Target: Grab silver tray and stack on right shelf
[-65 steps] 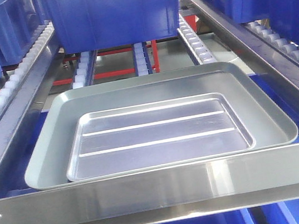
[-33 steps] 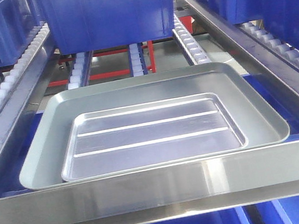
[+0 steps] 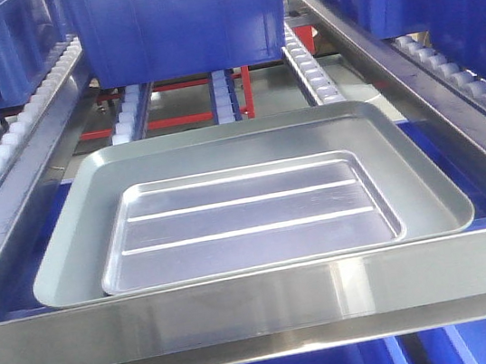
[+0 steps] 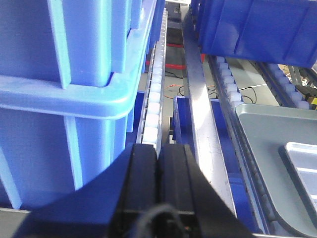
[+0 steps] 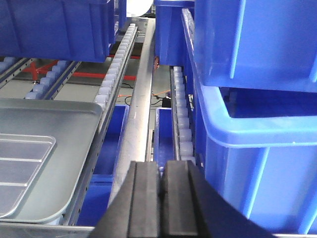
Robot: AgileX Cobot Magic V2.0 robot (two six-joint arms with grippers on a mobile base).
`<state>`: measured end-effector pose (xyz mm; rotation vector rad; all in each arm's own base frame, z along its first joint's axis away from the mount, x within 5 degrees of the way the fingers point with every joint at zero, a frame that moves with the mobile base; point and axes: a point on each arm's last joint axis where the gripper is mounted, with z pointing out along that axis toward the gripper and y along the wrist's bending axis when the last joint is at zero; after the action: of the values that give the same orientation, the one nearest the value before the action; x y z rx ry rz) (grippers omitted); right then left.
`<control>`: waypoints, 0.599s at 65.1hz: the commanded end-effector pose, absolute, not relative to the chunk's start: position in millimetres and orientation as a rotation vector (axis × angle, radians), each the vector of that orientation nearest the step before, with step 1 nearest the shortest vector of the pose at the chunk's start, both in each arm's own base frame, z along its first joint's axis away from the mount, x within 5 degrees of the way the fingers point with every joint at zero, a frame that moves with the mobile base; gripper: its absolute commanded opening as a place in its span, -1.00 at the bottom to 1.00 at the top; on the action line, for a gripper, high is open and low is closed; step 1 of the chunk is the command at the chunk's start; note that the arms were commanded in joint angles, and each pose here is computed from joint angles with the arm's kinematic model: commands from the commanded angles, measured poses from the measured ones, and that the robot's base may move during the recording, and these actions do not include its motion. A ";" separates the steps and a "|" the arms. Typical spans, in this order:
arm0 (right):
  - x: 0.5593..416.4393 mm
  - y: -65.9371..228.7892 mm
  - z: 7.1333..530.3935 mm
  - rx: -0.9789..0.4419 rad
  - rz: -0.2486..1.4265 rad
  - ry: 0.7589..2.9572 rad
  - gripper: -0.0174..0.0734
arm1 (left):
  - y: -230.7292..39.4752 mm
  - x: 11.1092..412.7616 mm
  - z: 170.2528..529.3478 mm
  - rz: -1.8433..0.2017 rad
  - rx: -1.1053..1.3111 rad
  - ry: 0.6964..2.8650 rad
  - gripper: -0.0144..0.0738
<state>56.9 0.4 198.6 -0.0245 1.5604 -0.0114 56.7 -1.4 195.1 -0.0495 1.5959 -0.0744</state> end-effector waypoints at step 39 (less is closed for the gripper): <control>53.3 0.5 215.9 -0.032 -0.023 1.415 -0.49 | -0.3 56.4 198.1 -0.072 -0.060 1.507 -0.88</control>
<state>56.9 0.4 199.4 -0.0261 1.5521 -0.0124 56.8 -1.4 194.5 -0.0496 1.5976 -0.0743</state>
